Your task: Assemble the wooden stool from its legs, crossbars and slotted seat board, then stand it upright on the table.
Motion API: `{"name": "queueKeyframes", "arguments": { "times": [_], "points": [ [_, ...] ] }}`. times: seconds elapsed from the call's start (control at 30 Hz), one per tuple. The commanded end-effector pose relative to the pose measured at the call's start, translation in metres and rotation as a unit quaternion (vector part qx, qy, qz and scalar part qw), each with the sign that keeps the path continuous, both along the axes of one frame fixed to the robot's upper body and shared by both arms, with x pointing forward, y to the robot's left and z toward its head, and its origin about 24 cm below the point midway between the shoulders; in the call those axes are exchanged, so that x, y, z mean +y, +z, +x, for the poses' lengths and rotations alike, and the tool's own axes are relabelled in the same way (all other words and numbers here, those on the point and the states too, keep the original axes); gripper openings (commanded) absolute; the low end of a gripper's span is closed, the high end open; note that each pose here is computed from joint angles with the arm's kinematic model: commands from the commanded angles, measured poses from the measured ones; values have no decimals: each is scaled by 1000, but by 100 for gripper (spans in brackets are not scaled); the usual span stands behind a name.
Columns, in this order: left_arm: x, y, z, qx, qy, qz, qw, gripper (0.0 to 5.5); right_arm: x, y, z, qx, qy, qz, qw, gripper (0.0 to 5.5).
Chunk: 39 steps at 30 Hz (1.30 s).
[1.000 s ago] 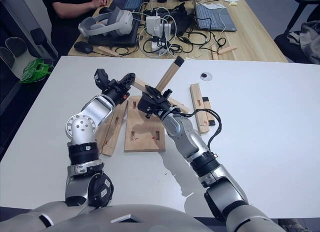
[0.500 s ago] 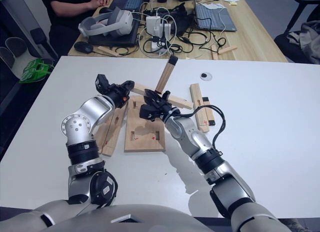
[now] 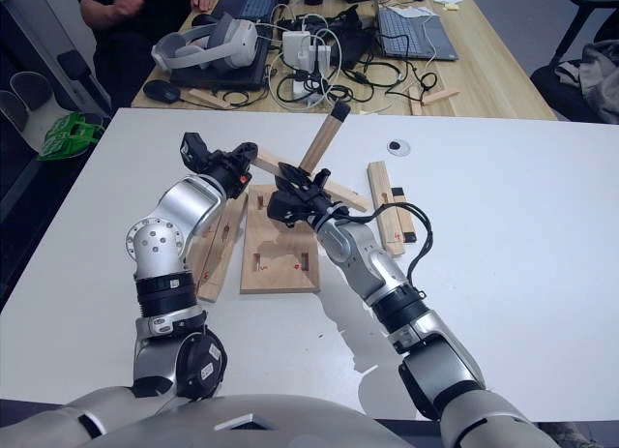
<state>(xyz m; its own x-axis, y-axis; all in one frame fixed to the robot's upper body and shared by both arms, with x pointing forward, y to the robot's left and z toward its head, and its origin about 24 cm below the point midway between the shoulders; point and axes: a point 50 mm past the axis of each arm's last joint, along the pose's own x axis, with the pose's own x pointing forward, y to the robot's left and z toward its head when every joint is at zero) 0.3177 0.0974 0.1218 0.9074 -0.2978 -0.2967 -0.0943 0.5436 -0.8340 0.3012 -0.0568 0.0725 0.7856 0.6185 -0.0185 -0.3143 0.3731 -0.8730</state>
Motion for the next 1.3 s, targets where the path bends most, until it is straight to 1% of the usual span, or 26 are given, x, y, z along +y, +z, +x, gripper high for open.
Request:
{"name": "queueKeyframes", "arguments": {
  "times": [0.03,0.17,0.2,0.23,0.3,0.4,0.5,0.57,0.67,0.73,0.83,0.93,0.97,1.0,1.03,1.1,1.3],
  "points": [
    [-16,9,-1,-22,-19,-18,999,125,2,-6,-2,23,18,-6,1000,94],
    [-14,8,1,-20,-10,-17,1000,125,0,-7,-2,29,13,0,999,94],
    [-14,8,1,-19,-7,-19,1000,125,-1,-7,-3,29,14,0,999,130],
    [-13,8,1,-20,-3,-22,1000,124,-2,-7,-3,29,16,0,999,140],
    [-11,11,2,-27,5,-26,999,104,-5,-7,-5,29,22,0,999,175],
    [-4,15,7,-44,29,-23,998,101,-9,-5,-9,36,37,7,999,232],
    [4,24,11,-63,53,-31,996,101,-15,-3,-15,52,56,19,997,235],
    [10,32,13,-87,66,-24,994,101,-19,-5,-23,90,72,21,993,235],
    [23,54,16,-147,67,16,987,101,-32,-5,-37,160,90,24,983,187],
    [35,68,16,-177,73,37,981,101,-52,-7,-46,193,95,-26,976,167],
    [45,80,13,-204,75,50,975,101,-85,-11,-56,242,83,-79,963,117],
    [54,84,9,-210,83,53,973,101,-115,-15,-68,309,70,-136,939,71],
    [56,85,8,-210,86,55,972,101,-121,-17,-73,334,71,-152,927,59],
    [57,85,7,-209,88,55,972,101,-124,-18,-78,358,77,-165,916,34],
    [58,85,6,-209,89,54,972,101,-123,-20,-81,369,86,-176,909,25],
    [58,86,6,-208,90,54,972,101,-117,-23,-83,370,100,-191,904,2],
    [63,84,4,-197,87,94,972,101,-72,-42,-74,371,130,-153,907,0]
  ]
}}
